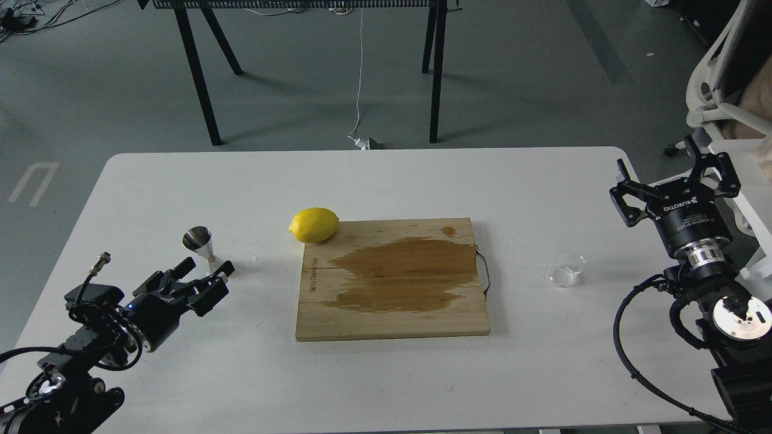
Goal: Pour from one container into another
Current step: 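Close the left gripper around the metal jigger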
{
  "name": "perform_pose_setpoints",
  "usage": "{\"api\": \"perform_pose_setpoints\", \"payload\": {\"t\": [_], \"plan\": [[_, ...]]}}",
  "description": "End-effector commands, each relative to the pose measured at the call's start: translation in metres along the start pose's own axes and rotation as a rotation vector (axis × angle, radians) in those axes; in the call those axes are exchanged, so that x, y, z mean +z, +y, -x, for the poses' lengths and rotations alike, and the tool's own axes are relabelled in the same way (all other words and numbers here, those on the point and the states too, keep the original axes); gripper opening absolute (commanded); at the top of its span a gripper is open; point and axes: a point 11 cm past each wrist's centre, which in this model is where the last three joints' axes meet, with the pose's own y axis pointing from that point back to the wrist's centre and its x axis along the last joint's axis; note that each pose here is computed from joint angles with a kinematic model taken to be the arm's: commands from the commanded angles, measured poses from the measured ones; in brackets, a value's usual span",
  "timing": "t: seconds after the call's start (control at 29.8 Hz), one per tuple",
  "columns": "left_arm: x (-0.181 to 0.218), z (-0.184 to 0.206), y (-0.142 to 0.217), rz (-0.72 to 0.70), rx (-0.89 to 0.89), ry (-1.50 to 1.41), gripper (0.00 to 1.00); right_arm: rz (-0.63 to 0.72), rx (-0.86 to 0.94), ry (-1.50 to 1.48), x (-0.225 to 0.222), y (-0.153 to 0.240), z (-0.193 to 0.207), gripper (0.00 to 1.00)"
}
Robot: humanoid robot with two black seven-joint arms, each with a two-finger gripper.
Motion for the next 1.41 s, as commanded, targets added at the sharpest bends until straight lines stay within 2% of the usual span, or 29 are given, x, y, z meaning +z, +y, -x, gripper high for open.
{"api": "perform_pose_setpoints", "payload": {"t": [0.0,0.67,0.87,1.21,1.38], "plan": [[-0.002,0.001,-0.007,-0.011,-0.009,-0.006,0.98,-0.001,0.0,0.0,0.0,0.0,0.0,0.99],[-0.005,0.003,-0.036,-0.051,-0.029,-0.009,0.97,-0.001,0.004,-0.002,0.0,0.001,-0.001,0.99],[-0.006,0.004,-0.042,-0.068,-0.026,-0.009,0.92,-0.003,0.008,-0.003,0.0,0.003,-0.003,0.99],[-0.012,0.001,-0.045,-0.09,-0.022,-0.025,0.75,-0.006,0.008,-0.001,-0.002,0.003,-0.003,0.99],[-0.013,0.001,-0.044,-0.091,-0.025,-0.027,0.6,-0.006,0.008,-0.001,-0.002,0.003,-0.003,0.99]]}}
